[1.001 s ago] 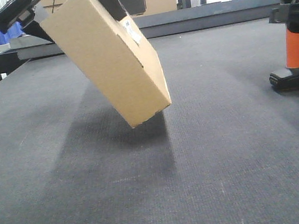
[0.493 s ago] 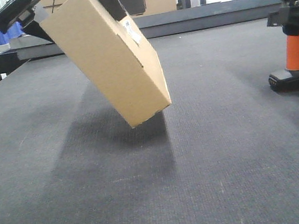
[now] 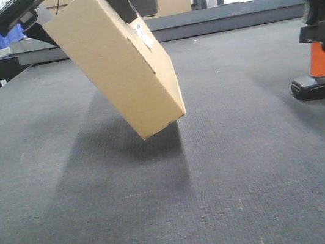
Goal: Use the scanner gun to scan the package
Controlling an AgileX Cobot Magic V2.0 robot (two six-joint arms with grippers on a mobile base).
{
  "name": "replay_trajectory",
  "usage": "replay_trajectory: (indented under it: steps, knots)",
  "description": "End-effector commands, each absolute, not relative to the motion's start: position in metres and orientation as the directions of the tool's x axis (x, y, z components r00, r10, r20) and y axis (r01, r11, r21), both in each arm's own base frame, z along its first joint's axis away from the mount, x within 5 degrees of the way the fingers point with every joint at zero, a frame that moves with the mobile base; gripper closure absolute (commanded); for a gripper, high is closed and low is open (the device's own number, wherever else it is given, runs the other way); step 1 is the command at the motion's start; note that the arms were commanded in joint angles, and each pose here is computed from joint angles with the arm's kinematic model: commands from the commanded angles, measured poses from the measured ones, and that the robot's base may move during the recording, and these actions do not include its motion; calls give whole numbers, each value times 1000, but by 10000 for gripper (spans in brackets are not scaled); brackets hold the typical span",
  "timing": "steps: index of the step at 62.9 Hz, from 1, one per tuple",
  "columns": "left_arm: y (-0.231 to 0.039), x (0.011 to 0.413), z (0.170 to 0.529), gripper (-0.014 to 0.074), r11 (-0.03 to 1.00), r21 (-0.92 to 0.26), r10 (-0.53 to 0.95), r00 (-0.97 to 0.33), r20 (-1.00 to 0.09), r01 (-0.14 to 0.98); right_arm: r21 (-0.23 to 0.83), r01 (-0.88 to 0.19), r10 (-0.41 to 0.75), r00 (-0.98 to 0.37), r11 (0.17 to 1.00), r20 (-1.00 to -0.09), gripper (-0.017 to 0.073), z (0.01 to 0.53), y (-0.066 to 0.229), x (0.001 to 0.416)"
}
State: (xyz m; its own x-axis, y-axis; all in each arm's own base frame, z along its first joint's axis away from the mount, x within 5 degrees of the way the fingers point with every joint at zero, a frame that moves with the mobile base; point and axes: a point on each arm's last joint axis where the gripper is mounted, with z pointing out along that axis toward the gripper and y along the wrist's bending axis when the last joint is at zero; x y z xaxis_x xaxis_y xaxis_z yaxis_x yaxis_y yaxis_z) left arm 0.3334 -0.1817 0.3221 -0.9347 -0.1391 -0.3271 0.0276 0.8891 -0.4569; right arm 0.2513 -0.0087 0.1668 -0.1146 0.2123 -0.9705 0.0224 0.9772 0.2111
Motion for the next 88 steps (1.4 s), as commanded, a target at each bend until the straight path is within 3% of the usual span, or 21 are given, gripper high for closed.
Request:
replay_trajectory:
  steps: [1,8,15,31,38,46,57,88]
  knots:
    - [-177,333,330,704,883,-468,-155,-926,-345,26,206,4,206,-79,978,-975,81,172,-7,238]
    - [-163,333,337,704,892,-451,-171,-915,-365,13,206,4,206,-78,978,-975,83,174,-6,224]
    - [-139,329,348,704,935,-354,-151,-900,-410,5,204,-2,203,-78,979,-976,83,175,-5,208]
    - [-87,324,349,704,998,41,-35,-912,-409,-57,181,-44,176,-92,983,-980,83,179,0,184]
    - [-82,326,350,704,991,129,81,-907,-413,30,163,-68,157,-88,984,-984,83,184,2,181]
    - [-74,328,348,704,996,75,82,-918,-387,58,149,-70,143,-90,986,-986,83,189,3,177]
    - [-58,331,347,704,998,-70,-27,-932,-362,-2,135,-51,127,-133,990,-983,83,193,2,169]
    - [-51,344,331,704,999,33,-12,-937,-349,-25,129,-42,122,-153,991,-981,83,194,1,166]
